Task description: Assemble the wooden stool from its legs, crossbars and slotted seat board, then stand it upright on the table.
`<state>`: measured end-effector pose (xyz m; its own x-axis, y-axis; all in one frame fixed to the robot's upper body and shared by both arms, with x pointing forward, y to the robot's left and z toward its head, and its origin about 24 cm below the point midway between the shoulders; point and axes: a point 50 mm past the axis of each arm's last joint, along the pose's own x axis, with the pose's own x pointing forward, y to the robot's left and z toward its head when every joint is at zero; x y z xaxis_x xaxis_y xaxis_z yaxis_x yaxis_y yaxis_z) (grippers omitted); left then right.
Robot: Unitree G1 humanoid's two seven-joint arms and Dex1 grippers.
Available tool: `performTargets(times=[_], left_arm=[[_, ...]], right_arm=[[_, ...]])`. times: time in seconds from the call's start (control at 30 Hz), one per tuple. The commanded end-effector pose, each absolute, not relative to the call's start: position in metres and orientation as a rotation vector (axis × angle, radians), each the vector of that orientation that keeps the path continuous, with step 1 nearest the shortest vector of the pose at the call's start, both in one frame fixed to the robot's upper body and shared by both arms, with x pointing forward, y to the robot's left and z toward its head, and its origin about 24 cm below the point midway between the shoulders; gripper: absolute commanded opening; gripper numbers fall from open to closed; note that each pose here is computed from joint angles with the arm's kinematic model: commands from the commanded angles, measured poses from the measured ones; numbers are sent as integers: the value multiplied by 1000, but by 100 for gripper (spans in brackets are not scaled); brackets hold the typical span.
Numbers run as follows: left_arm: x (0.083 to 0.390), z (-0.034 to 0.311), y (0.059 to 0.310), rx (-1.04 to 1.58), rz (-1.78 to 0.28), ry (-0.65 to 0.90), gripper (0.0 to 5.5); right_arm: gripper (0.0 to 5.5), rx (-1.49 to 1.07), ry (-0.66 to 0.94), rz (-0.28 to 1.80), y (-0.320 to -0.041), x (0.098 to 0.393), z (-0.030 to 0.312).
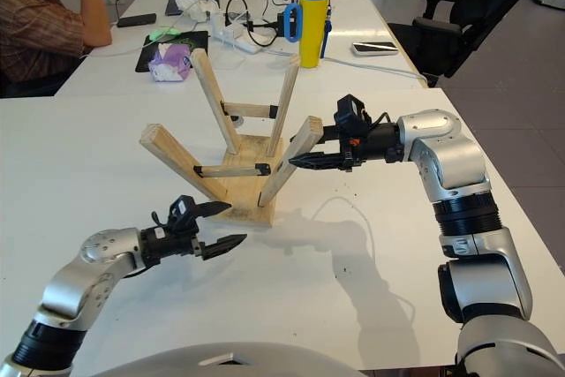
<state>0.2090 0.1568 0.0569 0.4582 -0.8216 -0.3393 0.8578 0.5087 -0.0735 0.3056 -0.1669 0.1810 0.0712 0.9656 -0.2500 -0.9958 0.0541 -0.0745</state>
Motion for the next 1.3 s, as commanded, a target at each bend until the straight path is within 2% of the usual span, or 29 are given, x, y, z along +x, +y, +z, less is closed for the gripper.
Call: performTargets(times=[0.03, 0.4, 0.6, 0.97, 1.13, 1.3], left_arm=[[216, 41, 156, 192, -985, 397, 430], [208, 2, 164, 227, -985, 571, 430], [201, -10, 164, 221, -994, 603, 430], [198, -22, 163, 234, -995, 624, 430], [199, -26, 163, 241, -989, 630, 430], [199, -30, 163, 251, -990, 644, 430]], right_arm=[[206, -324, 236, 1491, -156, 309, 175], [206, -401, 269, 1517, -132, 321, 176], [206, -464, 320, 1549, -115, 327, 176], [206, -546, 460, 1444, -115, 351, 166], [206, -517, 509, 1412, -111, 359, 165], [206, -389, 457, 1435, -94, 364, 178]])
